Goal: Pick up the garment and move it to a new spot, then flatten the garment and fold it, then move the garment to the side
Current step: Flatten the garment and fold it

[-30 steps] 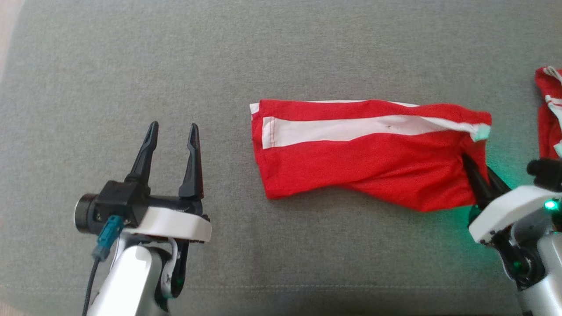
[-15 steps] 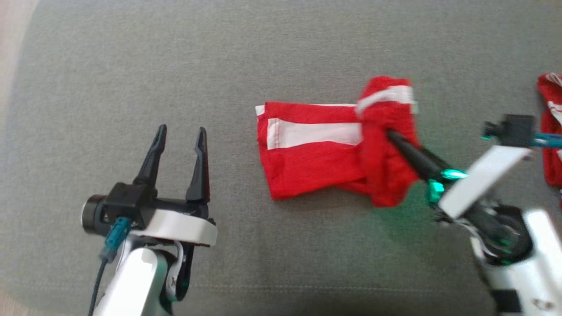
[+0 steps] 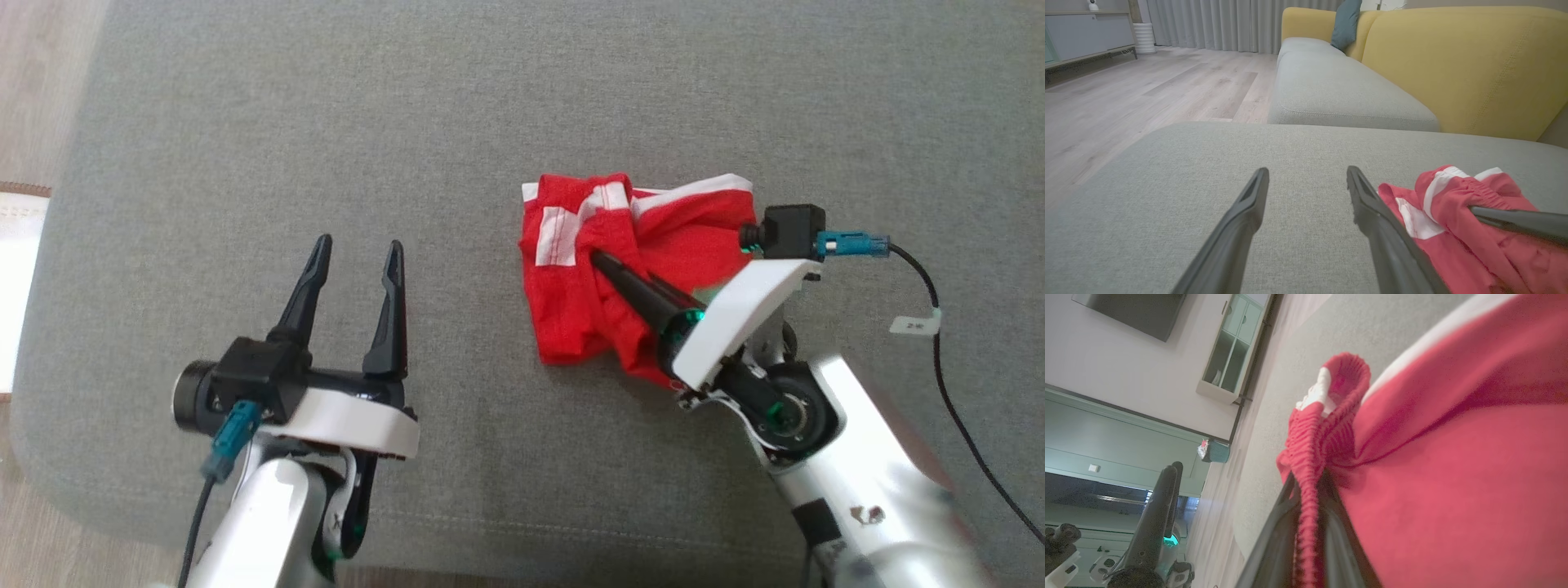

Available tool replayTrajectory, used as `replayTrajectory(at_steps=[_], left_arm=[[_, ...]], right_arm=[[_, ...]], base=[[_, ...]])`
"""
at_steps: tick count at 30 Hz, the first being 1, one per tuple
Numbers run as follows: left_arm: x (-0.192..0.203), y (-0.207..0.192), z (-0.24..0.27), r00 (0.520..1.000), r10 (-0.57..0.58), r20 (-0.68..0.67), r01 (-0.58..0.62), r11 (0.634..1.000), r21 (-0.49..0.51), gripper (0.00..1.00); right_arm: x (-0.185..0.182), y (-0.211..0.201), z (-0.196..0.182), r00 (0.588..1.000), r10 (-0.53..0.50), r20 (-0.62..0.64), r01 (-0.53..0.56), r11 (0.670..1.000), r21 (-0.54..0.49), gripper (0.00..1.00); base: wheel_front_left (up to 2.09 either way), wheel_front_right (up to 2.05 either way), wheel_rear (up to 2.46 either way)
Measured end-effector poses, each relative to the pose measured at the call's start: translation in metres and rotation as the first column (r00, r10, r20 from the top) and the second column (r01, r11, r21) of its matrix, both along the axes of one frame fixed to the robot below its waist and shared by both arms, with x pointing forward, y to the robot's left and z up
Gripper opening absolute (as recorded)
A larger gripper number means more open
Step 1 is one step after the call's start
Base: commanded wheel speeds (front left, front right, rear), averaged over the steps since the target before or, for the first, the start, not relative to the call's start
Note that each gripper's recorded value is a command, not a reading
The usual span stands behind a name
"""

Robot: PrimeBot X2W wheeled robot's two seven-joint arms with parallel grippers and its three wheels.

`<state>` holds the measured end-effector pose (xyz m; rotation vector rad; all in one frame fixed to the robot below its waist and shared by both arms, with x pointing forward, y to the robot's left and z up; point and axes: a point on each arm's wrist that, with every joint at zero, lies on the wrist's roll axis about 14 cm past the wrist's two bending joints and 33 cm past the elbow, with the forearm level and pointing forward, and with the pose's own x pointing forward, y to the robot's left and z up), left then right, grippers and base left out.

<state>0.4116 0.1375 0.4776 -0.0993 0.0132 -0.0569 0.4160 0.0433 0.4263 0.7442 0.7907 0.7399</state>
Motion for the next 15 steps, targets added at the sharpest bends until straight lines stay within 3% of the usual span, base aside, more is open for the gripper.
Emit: replayTrajectory(at_steps=[4,5,6,7,11,15], left_arm=[[0.002,0.000,0.002,1.000,-0.001,0.007,0.001,1.000,0.000,1.00],[0.002,-0.001,0.002,1.000,-0.002,0.006,0.002,1.000,-0.001,1.00],[0.003,-0.001,0.002,1.000,-0.003,0.006,0.003,1.000,-0.001,1.00],[0.003,-0.002,0.002,1.000,-0.004,0.006,0.004,1.000,-0.002,1.00],[0.003,-0.005,0.003,1.000,-0.016,0.010,0.016,1.000,-0.007,1.00],[0.004,-0.007,0.004,1.000,-0.022,0.013,0.022,1.000,-0.008,1.00]], right_arm=[[0.002,0.007,0.002,0.999,0.001,0.051,-0.001,1.000,-0.013,0.00],[0.003,0.009,0.002,0.997,-0.001,0.071,0.002,1.000,-0.019,0.08],[0.002,0.010,0.002,0.996,0.004,0.089,-0.002,0.999,-0.032,0.44],[0.003,0.010,0.002,0.994,-0.001,0.108,0.004,0.999,-0.035,1.00],[0.008,0.008,0.010,0.969,-0.025,0.247,0.041,0.997,-0.062,1.00],[0.023,-0.002,0.030,0.888,-0.036,0.458,0.092,0.991,-0.100,1.00]], base=[[0.00,0.00,0.00],[0.00,0.00,0.00],[0.00,0.00,0.00],[0.00,0.00,0.00],[0.00,0.00,0.00],[0.00,0.00,0.00]])
